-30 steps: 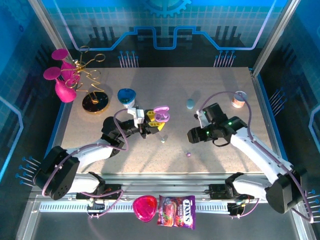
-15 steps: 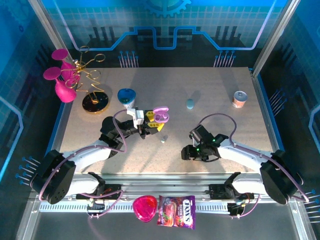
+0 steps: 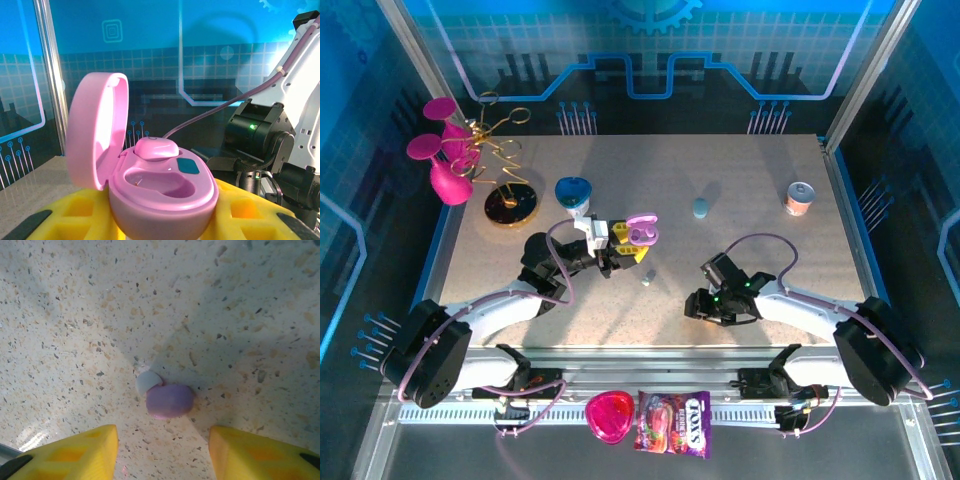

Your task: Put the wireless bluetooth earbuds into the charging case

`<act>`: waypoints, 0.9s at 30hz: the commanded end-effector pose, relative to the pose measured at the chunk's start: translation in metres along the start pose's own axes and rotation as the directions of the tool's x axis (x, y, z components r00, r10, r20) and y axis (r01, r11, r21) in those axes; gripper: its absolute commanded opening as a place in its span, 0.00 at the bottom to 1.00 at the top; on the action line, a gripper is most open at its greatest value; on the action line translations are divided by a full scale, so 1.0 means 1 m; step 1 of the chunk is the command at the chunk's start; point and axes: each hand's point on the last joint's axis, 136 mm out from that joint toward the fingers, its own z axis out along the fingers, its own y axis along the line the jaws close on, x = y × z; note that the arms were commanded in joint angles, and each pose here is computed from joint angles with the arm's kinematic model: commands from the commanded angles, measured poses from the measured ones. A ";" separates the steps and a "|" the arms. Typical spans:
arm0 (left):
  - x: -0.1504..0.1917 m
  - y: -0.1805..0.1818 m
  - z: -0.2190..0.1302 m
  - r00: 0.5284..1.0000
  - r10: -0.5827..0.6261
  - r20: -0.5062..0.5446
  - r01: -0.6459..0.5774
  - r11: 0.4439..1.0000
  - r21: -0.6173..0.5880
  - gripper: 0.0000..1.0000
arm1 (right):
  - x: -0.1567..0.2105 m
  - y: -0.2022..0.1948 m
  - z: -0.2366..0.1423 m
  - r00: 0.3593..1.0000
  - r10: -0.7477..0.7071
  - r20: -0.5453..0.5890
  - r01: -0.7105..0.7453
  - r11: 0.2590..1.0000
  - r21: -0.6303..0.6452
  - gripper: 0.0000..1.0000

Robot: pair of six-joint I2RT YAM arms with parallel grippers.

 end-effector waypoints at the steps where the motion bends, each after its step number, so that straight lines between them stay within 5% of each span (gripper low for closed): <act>1: -0.010 -0.005 -0.001 0.999 0.046 0.017 -0.046 0.999 0.022 0.34 | -0.016 0.024 -0.006 0.998 -0.027 0.061 0.032 0.997 -0.075 0.51; 10: -0.009 -0.004 -0.001 0.999 0.045 0.018 -0.046 0.999 0.017 0.34 | -0.019 0.022 -0.026 0.994 -0.034 0.107 0.038 0.998 -0.042 0.52; 27: -0.010 -0.006 -0.004 0.999 0.051 0.016 -0.052 0.999 0.010 0.34 | -0.024 0.019 -0.003 0.998 -0.025 0.064 0.027 0.999 -0.039 0.52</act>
